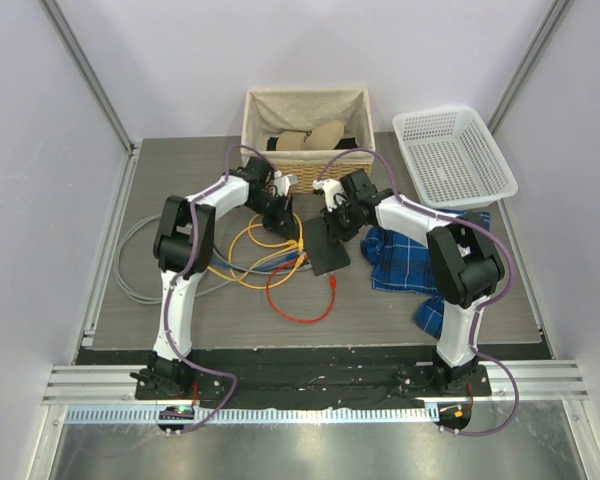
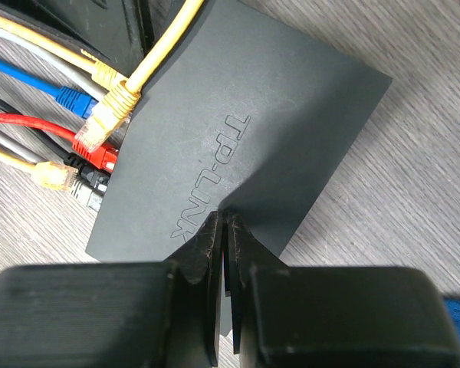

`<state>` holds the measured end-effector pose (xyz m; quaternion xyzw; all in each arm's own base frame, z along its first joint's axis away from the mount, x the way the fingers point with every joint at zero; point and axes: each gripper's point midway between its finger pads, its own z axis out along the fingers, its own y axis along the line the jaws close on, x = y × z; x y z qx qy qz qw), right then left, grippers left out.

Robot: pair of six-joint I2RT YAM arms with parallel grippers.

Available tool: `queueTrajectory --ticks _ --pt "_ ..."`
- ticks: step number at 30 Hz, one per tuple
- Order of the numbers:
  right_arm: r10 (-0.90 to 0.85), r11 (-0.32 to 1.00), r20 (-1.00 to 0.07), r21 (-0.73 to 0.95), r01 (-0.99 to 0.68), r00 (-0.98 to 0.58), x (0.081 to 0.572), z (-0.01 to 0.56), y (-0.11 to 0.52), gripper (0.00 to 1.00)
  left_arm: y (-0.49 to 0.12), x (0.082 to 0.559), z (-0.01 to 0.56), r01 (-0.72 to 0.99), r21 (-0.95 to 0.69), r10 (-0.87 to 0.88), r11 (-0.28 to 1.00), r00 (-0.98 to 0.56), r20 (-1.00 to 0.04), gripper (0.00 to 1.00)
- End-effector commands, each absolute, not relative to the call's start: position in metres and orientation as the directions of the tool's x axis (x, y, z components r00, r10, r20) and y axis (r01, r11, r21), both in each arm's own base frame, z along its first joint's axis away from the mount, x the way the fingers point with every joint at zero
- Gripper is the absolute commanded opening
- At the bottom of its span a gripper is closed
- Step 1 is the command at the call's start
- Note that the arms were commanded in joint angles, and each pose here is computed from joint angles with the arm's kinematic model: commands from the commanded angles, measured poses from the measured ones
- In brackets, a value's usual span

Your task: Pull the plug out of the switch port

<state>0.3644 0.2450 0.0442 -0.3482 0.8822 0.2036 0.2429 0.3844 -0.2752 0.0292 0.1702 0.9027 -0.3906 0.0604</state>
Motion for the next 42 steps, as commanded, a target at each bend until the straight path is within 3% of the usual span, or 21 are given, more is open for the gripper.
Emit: queueTrajectory --ticks 1,12,19,32,36,38,42 --pt "-0.577 0.695 -0.42 0.198 -0.691 -0.701 0.337 0.003 0.226 0.1 -0.255 0.384 -0.03 0.383 -0.532 0.356 0.755 -0.921 -0.158 0.0" --pt "-0.579 0.694 -0.42 0.195 -0.693 -0.699 0.335 0.002 0.225 0.1 -0.248 0.34 -0.045 0.307 -0.59 0.329 0.747 -0.942 -0.074 0.0" --pt "-0.578 0.695 -0.422 0.195 -0.692 -0.699 0.337 0.003 0.226 0.1 -0.248 0.388 -0.025 0.37 -0.536 0.333 0.759 -0.928 -0.169 0.0" --pt "-0.581 0.694 -0.417 0.194 -0.693 -0.699 0.333 0.0 0.223 0.1 -0.22 0.344 -0.023 0.338 -0.551 0.331 0.763 -0.937 -0.116 0.0" --pt "-0.58 0.694 -0.424 0.191 -0.694 -0.696 0.336 0.002 0.225 0.1 -0.205 0.365 0.003 0.414 -0.523 0.369 0.745 -0.909 -0.194 0.0" --pt "-0.581 0.693 -0.423 0.19 -0.695 -0.695 0.335 0.001 0.224 0.1 -0.199 0.36 0.014 0.435 -0.526 0.407 0.731 -0.896 -0.175 0.0" --pt "-0.583 0.692 -0.42 0.193 -0.696 -0.696 0.334 0.0 0.225 0.1 -0.178 0.372 0.033 0.533 -0.442 0.482 0.722 -0.845 -0.232 0.0"
